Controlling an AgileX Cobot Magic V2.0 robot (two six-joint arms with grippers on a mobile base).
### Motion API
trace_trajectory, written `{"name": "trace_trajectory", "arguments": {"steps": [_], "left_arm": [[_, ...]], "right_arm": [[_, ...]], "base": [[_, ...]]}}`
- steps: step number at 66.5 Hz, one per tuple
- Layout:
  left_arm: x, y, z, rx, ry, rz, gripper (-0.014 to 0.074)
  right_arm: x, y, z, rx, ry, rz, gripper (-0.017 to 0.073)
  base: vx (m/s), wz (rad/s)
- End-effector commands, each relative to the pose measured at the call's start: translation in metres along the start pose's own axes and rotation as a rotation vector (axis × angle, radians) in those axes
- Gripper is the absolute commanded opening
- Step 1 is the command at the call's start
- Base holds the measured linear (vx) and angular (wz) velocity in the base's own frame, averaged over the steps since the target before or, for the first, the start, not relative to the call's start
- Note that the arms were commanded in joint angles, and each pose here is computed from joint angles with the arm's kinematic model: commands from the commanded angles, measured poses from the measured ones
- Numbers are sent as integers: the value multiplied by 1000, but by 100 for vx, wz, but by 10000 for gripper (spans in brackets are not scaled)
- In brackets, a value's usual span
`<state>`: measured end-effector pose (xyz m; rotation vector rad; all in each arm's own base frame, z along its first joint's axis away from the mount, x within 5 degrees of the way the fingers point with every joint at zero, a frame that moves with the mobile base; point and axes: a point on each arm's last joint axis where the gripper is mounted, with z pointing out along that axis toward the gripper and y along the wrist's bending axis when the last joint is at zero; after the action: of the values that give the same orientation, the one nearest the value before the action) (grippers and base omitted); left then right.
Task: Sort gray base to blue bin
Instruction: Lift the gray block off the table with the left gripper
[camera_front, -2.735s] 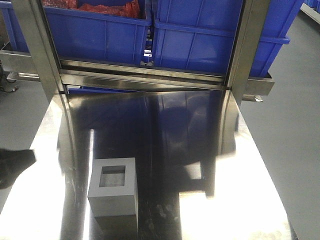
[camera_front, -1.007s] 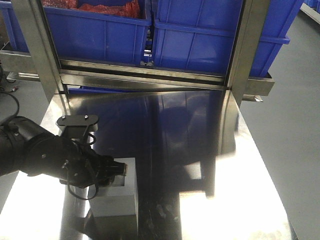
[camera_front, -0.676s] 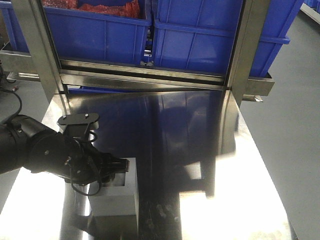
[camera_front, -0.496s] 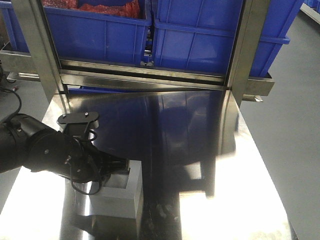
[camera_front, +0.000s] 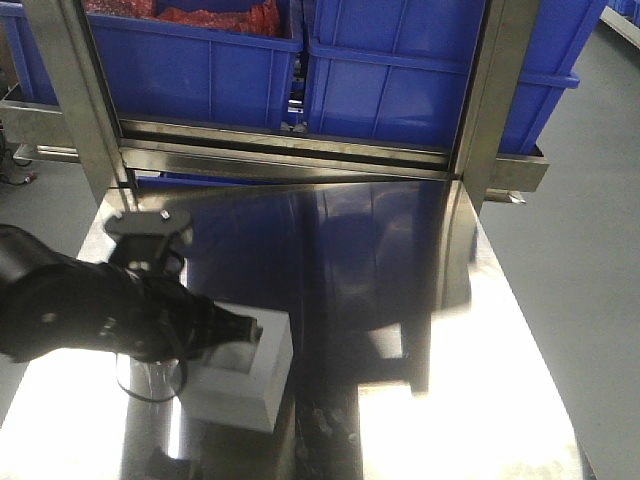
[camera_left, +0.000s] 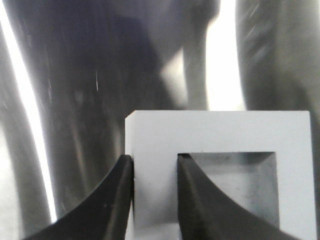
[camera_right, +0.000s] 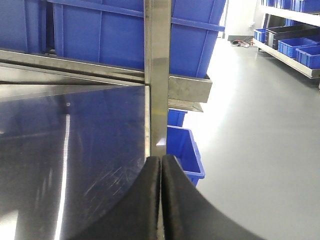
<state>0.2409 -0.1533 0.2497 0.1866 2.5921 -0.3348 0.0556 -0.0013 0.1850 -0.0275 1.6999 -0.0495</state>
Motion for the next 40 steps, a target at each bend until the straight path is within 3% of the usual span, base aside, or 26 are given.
{"name": "trace_trajectory", "arguments": {"steps": [1,19,40], "left_arm": [[-17,-6,-46,76,-215,32,-7],[1,7,-117,162,-533,107,-7],[76,41,-164,258,-823,163,-7]], "right_arm": [[-6,0,0,0,-80,-15,-5],[-6,0,0,0,-80,-15,-5],[-6,0,0,0,-80,-15,-5]], "base": [[0,0],[0,0],[0,0]]}}
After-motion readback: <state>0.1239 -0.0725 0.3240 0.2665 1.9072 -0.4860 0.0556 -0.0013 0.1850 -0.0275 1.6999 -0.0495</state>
